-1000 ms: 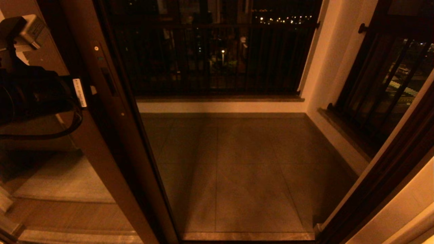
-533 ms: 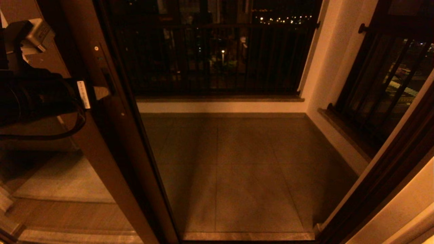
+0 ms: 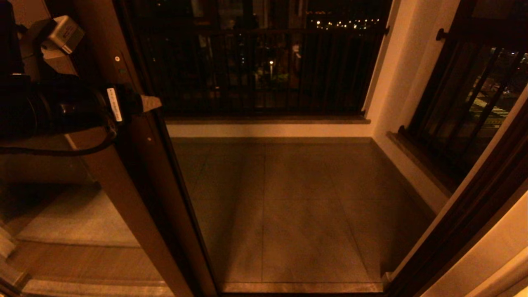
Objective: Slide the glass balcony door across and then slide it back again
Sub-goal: Close the slid door
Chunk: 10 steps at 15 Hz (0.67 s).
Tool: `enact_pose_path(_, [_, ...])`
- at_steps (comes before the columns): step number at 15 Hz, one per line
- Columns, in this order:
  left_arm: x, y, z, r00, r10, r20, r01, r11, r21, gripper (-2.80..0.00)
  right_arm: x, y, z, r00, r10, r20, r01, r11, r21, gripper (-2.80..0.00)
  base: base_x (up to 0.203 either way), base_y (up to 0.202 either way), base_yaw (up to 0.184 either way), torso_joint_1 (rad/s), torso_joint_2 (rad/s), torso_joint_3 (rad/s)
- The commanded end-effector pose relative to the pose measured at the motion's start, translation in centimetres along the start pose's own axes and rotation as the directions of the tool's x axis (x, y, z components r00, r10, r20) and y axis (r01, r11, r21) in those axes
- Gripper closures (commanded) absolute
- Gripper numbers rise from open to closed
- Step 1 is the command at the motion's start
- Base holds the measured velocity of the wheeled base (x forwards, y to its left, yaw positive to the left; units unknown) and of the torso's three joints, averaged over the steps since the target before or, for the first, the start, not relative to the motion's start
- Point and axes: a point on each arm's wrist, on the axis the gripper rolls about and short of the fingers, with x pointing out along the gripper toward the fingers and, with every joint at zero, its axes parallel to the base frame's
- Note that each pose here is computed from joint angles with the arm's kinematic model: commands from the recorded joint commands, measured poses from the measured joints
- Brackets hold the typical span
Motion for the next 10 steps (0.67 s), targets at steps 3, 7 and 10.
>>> enact_pose_path(3, [2.5,1.1,-0.6,0.999,0.008,-0.049,-0.008,1.0,-0.008,-2.8,0.0,0.0,0.0,1.0,0.001,-0.002,-0.001,1.0,-0.001,0.0,0.0,0.0,0.0,0.0,0.0,0.0])
enact_pose_path(7, [3.5,1.9,-0.8,0.998,-0.005,-0.057,0.005,1.0,-0.015,-2.8,0.0,0.0,0.0,1.0,0.001,-0.002,-0.001,1.0,-0.001,0.0,0.0,0.0,0.0,0.0,0.0,0.0])
enact_pose_path(10, [3.9,1.9,-0.7,0.998,-0.02,-0.055,0.019,1.0,-0.018,-2.8,0.0,0.0,0.0,1.0,0.001,-0.001,-0.001,1.0,-0.001,0.0,0.0,0.0,0.0,0.0,0.0,0.0])
